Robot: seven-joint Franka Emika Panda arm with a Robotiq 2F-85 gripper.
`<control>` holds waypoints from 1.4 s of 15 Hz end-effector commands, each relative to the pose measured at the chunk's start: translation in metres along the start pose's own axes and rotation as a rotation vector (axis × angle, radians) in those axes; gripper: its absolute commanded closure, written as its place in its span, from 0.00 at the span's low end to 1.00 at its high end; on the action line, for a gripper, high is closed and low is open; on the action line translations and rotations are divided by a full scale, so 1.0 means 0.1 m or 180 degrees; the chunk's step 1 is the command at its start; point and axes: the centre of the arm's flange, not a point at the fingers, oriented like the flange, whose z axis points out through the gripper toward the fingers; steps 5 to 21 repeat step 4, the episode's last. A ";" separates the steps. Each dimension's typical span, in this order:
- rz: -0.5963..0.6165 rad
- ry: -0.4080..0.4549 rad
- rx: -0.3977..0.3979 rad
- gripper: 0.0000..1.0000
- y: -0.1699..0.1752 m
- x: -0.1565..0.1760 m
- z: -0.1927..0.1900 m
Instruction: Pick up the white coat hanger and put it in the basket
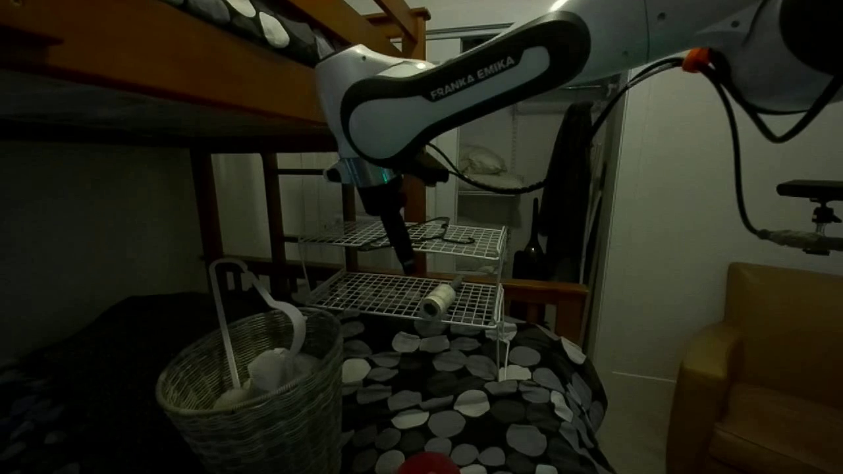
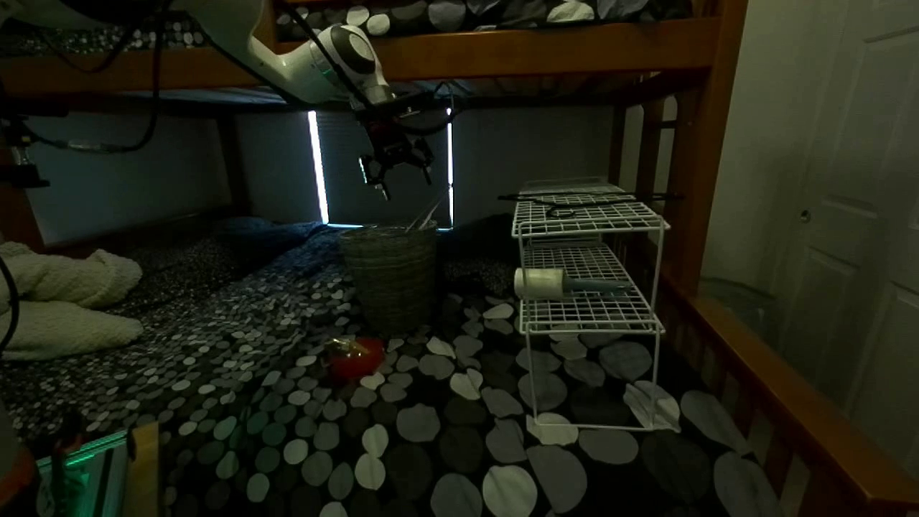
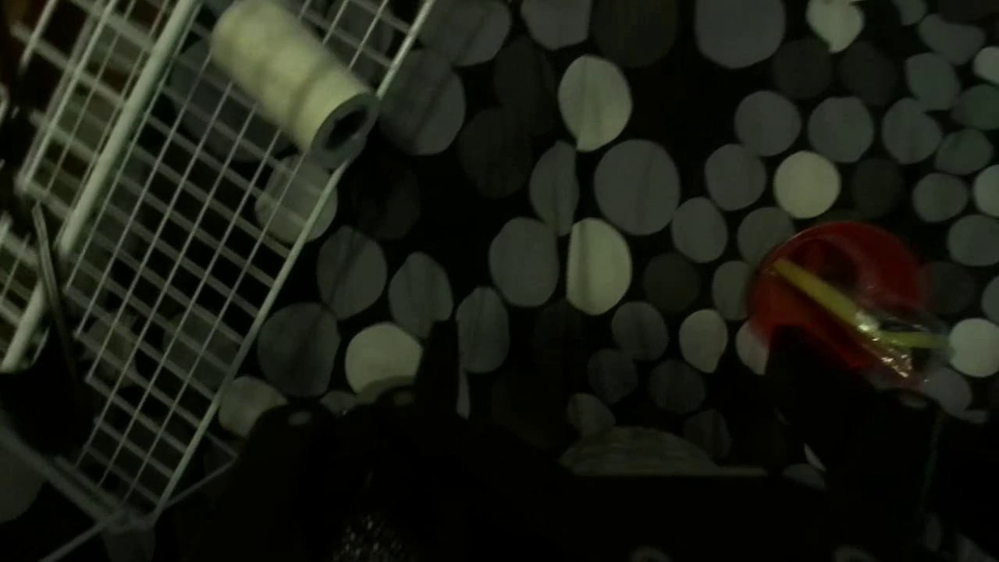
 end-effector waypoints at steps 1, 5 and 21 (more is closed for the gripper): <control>0.0517 -0.0252 0.0322 0.00 -0.63 -0.62 0.12; 0.0586 -0.0324 0.0317 0.00 -0.39 -0.44 0.08; 0.0586 -0.0324 0.0317 0.00 -0.39 -0.44 0.08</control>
